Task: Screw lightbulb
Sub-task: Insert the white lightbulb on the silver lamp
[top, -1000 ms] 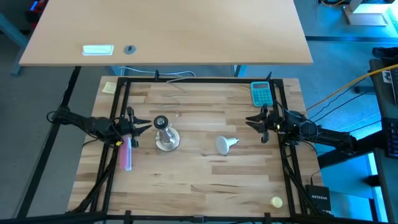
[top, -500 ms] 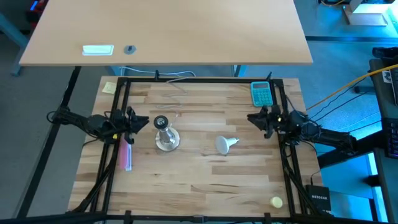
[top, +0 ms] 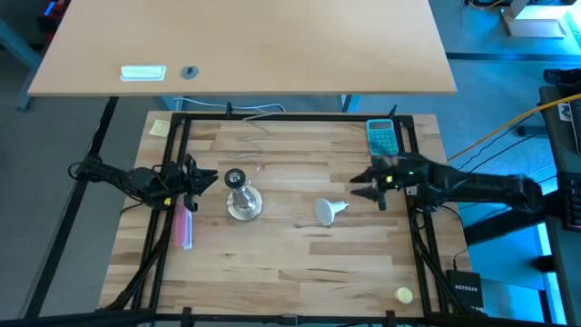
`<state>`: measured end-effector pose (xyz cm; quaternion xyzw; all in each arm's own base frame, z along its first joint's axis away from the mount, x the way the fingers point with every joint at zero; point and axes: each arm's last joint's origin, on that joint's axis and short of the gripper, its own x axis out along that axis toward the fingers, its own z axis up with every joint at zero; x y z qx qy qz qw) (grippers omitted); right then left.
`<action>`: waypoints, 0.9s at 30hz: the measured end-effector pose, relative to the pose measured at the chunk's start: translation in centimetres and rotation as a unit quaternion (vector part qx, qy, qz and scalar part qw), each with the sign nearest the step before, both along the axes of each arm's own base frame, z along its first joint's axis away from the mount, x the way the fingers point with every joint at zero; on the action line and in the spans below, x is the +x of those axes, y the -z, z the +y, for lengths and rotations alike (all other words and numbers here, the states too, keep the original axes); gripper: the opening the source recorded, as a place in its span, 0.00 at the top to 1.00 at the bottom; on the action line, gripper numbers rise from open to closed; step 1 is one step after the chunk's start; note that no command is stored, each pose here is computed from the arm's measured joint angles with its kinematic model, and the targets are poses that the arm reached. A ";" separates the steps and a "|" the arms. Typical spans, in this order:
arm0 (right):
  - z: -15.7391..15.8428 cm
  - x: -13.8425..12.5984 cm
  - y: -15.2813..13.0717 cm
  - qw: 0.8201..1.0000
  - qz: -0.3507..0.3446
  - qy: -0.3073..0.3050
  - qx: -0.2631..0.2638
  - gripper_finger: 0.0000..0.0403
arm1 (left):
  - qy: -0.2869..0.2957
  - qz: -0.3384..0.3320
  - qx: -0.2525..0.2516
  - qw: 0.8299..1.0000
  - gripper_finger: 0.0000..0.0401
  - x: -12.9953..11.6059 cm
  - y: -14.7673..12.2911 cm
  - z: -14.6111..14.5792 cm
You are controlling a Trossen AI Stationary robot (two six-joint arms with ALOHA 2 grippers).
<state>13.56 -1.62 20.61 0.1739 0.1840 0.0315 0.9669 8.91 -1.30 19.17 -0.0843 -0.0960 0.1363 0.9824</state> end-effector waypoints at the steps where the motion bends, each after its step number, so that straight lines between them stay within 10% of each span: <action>1: 0.1 0.5 0.2 0.999 0.024 -0.021 -0.010 0.42 | 0.000 0.000 -0.002 1.000 0.82 0.0 0.0 0.0; 13: 1.2 5.7 5.3 0.956 0.224 -0.137 -0.131 0.31 | 0.001 0.003 -0.006 1.000 0.82 0.0 0.1 0.0; 27: 0.7 9.6 7.8 0.936 0.285 -0.134 -0.159 0.37 | 0.001 -0.006 -0.011 1.000 0.82 0.0 -0.1 0.0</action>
